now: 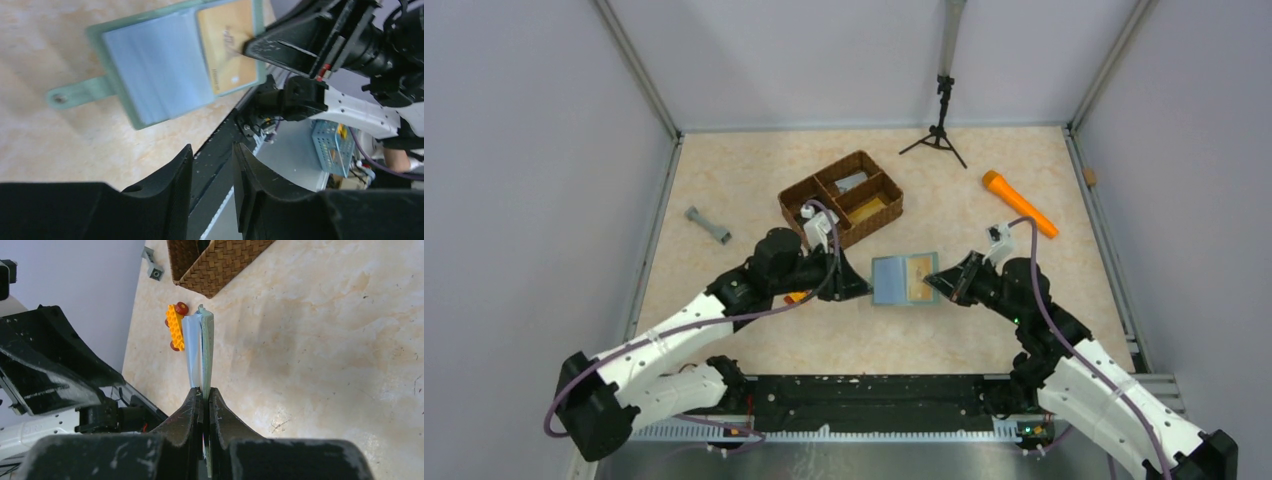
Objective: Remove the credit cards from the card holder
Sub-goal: Remove the credit card from the card holder.
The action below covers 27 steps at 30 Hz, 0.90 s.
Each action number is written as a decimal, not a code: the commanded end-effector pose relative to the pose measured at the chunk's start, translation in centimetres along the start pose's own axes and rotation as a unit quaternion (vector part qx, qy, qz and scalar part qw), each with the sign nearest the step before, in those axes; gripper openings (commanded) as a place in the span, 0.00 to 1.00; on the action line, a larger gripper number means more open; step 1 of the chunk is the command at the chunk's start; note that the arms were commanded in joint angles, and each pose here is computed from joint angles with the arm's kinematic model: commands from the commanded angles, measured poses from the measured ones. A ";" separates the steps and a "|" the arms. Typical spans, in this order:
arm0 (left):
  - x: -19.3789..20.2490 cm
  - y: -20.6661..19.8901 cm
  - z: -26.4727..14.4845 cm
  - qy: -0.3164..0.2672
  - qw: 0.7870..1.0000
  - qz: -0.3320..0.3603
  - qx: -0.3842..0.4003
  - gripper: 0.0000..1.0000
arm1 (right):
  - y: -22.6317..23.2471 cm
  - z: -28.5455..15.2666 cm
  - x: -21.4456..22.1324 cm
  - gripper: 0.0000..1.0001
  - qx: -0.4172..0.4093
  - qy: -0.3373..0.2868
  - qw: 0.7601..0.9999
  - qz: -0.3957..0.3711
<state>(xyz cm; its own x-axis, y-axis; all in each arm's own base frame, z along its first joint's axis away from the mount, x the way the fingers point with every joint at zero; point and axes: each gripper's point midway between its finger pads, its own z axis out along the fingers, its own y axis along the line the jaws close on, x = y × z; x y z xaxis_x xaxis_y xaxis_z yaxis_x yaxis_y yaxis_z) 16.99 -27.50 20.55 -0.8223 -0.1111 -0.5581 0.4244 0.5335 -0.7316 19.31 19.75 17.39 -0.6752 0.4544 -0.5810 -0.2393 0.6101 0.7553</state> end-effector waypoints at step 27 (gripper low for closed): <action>0.2 -2.1 7.3 0.033 0.993 -0.024 0.114 0.28 | 4.1 -0.1 -0.3 0.00 -0.102 0.005 0.995 0.017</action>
<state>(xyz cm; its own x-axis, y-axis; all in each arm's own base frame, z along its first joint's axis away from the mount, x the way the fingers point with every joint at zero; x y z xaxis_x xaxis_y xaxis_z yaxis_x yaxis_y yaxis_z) 18.04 -35.57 18.62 -0.8750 -0.0301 -0.4832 0.4423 0.3559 -0.8232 18.40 21.56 17.88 -0.7240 0.4278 -0.5412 -0.2909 0.5221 0.8018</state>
